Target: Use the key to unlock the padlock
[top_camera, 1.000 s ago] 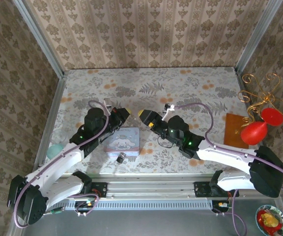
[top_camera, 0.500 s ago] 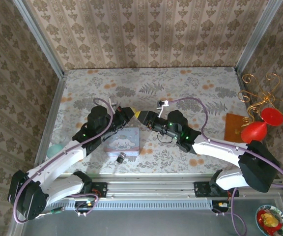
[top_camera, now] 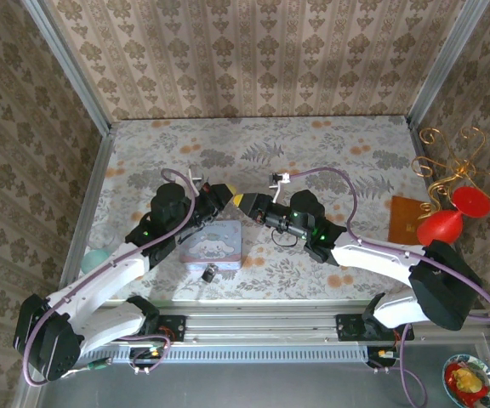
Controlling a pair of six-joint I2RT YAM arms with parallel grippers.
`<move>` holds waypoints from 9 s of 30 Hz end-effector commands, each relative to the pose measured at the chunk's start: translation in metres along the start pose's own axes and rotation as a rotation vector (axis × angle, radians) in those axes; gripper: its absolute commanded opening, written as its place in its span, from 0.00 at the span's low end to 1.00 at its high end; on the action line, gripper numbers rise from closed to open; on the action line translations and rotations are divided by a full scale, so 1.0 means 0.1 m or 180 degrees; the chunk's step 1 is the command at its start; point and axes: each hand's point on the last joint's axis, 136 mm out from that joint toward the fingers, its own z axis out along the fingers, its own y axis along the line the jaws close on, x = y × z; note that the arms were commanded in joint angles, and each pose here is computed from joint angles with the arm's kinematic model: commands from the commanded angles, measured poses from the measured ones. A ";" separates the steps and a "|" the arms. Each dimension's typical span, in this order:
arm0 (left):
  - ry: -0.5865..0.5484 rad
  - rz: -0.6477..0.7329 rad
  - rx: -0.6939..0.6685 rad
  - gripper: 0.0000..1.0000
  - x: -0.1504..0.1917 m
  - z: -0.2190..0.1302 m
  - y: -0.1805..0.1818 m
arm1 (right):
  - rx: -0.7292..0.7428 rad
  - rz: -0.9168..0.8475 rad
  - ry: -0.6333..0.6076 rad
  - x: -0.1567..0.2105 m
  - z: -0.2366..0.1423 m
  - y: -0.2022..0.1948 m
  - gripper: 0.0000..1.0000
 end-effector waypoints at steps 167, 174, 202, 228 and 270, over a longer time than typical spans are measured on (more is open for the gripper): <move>0.0141 0.0928 -0.1097 0.11 0.34 0.81 1.98 | 0.1853 -0.0382 0.0492 0.31 -1.08 -0.95 0.00; 0.0531 0.0352 -0.1167 0.02 0.41 0.49 1.82 | 0.1726 -0.0021 0.0569 0.45 -0.86 -1.07 0.00; 0.0645 -0.0687 -0.0705 0.00 0.52 -0.04 1.69 | 0.1390 0.0356 0.1156 1.10 -0.26 -1.46 0.00; 0.0772 -0.0724 -0.0606 0.00 0.58 -0.01 1.59 | 0.0937 0.0681 0.1106 1.07 -0.13 -1.42 0.00; 0.0671 -0.0773 -0.0019 0.00 0.66 0.41 1.35 | 0.0553 0.1307 0.0800 0.72 -0.42 -1.42 0.00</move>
